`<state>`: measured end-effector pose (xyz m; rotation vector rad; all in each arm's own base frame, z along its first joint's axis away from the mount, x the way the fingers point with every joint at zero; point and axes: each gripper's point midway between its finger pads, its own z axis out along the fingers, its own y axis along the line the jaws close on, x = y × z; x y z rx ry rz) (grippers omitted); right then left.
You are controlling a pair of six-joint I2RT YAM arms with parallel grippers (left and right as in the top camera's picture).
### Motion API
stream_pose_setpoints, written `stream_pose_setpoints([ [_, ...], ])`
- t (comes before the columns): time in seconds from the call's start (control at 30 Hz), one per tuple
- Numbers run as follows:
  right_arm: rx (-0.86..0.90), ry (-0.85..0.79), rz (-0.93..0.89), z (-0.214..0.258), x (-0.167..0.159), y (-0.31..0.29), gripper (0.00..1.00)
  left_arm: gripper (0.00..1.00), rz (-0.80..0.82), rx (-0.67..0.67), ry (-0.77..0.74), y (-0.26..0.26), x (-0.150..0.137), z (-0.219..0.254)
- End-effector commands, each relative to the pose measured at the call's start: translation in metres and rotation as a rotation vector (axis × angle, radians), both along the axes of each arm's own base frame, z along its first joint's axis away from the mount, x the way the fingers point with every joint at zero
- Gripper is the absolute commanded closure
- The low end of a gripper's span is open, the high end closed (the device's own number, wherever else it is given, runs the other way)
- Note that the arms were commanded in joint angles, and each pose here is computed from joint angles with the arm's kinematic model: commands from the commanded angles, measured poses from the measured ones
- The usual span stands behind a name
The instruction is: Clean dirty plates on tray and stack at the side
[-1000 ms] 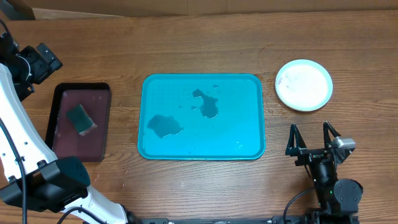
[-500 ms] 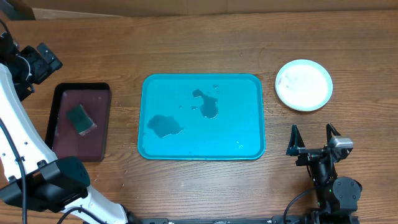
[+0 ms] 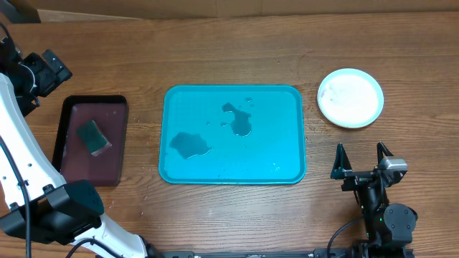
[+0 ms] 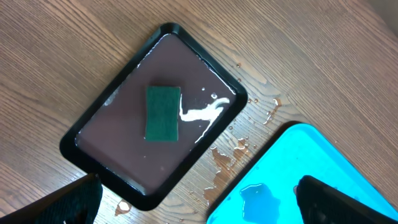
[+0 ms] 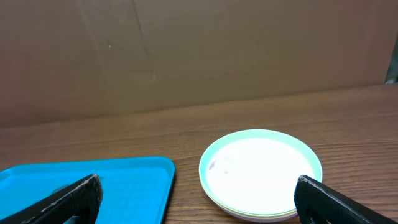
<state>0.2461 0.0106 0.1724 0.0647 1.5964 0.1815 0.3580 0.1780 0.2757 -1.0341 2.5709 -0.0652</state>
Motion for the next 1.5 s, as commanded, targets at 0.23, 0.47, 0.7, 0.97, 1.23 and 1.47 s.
stream_pose_setpoints([
  [0.23, -0.007, -0.007, -0.017, -0.001, 0.000, -0.004, 0.00, 0.00, 0.002, -0.006, 0.004, -0.002, 0.000, -0.001],
  [0.47, -0.007, -0.007, -0.017, -0.001, 0.000, -0.004, 0.00, 0.00, 0.018, -0.007, 0.139, -0.006, -0.032, -0.009],
  [0.7, -0.007, -0.007, -0.017, -0.001, 0.000, -0.004, 0.00, 0.00, -0.077, -0.053, 0.030, -0.043, -0.025, 0.016],
  [0.97, -0.007, -0.007, -0.017, -0.001, 0.000, -0.004, 0.00, 0.00, -0.385, 0.122, -0.137, -0.079, 0.013, 0.037],
  [1.23, -0.007, -0.007, -0.017, -0.001, 0.000, -0.004, 0.00, 0.00, -0.397, -0.040, -0.069, -0.101, 0.003, -0.005],
  [1.47, -0.007, -0.007, -0.017, -0.001, 0.000, -0.004, 0.00, 0.00, -0.582, -0.106, -0.178, -0.149, 0.015, 0.000],
])
